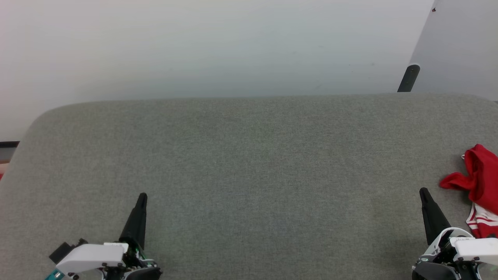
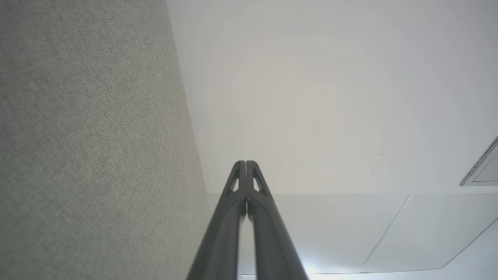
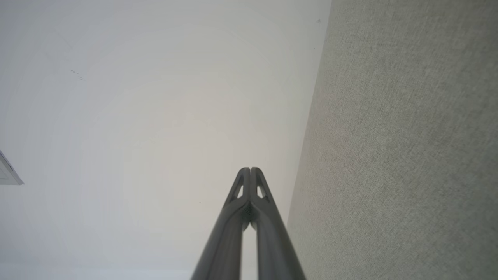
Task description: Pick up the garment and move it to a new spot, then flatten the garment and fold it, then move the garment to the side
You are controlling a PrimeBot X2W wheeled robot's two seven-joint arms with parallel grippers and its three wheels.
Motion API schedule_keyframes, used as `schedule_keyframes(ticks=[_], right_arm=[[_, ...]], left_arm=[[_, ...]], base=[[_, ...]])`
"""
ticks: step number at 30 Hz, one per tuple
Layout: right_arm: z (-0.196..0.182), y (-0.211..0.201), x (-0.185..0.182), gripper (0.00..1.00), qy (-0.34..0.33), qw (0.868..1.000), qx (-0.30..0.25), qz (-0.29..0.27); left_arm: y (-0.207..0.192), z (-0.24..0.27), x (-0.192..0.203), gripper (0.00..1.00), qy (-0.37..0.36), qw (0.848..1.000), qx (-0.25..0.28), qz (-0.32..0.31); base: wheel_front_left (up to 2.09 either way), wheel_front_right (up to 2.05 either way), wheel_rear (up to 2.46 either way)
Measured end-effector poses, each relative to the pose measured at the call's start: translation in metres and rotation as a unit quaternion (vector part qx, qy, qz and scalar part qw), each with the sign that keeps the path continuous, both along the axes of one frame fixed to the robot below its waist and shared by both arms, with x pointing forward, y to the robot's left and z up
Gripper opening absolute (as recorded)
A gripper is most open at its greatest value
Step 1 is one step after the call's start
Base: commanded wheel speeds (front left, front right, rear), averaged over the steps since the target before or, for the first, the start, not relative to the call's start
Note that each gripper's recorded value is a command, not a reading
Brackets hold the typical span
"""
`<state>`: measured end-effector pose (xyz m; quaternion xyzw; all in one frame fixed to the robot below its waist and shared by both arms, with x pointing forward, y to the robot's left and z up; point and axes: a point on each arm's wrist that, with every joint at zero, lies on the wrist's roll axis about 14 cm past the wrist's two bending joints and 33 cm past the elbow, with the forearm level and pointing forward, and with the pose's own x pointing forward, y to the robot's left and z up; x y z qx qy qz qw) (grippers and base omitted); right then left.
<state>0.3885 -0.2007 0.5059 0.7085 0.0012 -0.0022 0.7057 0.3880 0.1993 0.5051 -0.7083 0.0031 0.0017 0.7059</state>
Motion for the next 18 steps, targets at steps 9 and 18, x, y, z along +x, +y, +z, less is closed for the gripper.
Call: schedule_keyframes(ticks=[9, 18], right_arm=[[0.0, 0.0, 0.0, 0.0, 0.0, 1.0, -0.001, 0.0], [-0.0001, 0.0, 0.0, 0.0, 0.0, 1.0, -0.001, 0.0]], left_arm=[[0.0, 0.0, 0.0, 0.0, 0.0, 1.0, 0.0, 0.0], [0.0, 0.0, 0.0, 0.0, 0.0, 1.0, 0.0, 0.0]], base=[[0.0, 0.0, 0.0], [0.0, 0.0, 0.0]])
